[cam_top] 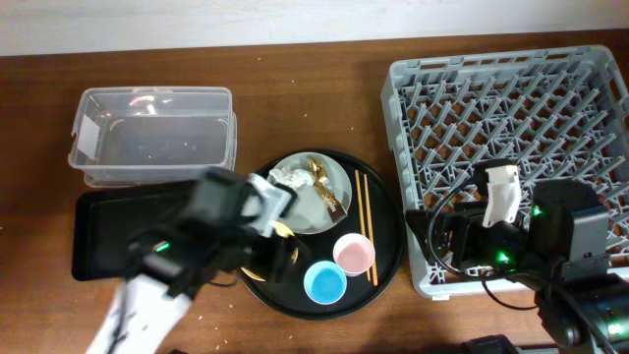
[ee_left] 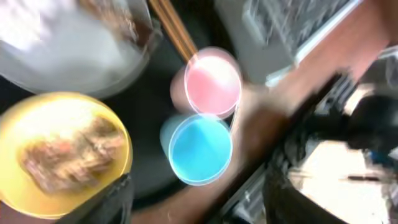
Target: Sort waste into correct bins and load items into the dishwasher rack
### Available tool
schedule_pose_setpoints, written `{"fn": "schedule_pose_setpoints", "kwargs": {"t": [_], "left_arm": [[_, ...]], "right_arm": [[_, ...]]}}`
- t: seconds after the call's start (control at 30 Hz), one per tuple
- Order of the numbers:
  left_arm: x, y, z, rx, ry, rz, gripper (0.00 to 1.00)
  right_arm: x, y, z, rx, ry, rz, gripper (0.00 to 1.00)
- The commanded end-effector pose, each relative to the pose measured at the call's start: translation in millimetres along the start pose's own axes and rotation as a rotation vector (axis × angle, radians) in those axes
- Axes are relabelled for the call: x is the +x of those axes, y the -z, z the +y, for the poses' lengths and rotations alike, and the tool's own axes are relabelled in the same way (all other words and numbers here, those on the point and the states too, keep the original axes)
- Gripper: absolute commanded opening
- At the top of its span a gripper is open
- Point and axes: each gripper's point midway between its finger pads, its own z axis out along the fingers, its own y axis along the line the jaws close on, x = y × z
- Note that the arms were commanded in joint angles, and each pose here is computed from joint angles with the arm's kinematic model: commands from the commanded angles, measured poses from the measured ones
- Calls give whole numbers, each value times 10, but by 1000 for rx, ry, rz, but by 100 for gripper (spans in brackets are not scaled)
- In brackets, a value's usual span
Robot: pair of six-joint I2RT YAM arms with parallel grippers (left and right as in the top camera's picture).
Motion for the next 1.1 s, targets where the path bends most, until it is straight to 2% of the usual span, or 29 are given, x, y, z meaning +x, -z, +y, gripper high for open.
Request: {"fn": "schedule_pose_setpoints", "kwargs": {"t": [0.0,0.07,0.13,0.2,0.27,0.3,0.33,0.43,0.53,0.6,0.63,0.7,0.8,0.93,1.07], "left_arm": [[274,-393,128,-164,5,188,60],[510,-666,114,-175,-16,294,60],[627,-895,172,-195,-40,331,58],[707,-1095,280,-217,-40,365,45],[710,-1246,333,-222,-30,381,23],[713,-1291,350,-223,-25,387,5],[726,-1289,355,-227,-15,392,0],[693,-1050,251,-224,-8,406,0],[402,-566,56,-185,-9,310,0],[27,-139,-161,-19,-41,145,0],[-185,147,-270,106,-38,29,0],[-403,628,-522,448,-51,-138,0],[-500,994,-765,736,-47,-225,0],[-517,1207,-955,901,-74,-253,0],[-517,1192,-943,891,-73,-251,0]], "right_arm": [[6,61,33,-8,-45,3,99],[54,60,21,-2,-54,22,99],[94,62,10,2,-61,38,99],[112,62,14,0,-64,45,99],[123,63,10,1,-66,50,99],[124,63,11,1,-66,50,99],[132,63,12,0,-68,53,99],[148,64,10,1,-70,60,99],[147,64,10,1,-70,59,99],[151,67,102,-52,-43,66,97],[152,104,380,-217,68,71,93],[116,268,849,-503,192,49,92],[158,346,1219,-682,315,59,93],[196,274,1501,-781,410,81,96],[200,143,1711,-857,433,115,85]]}}
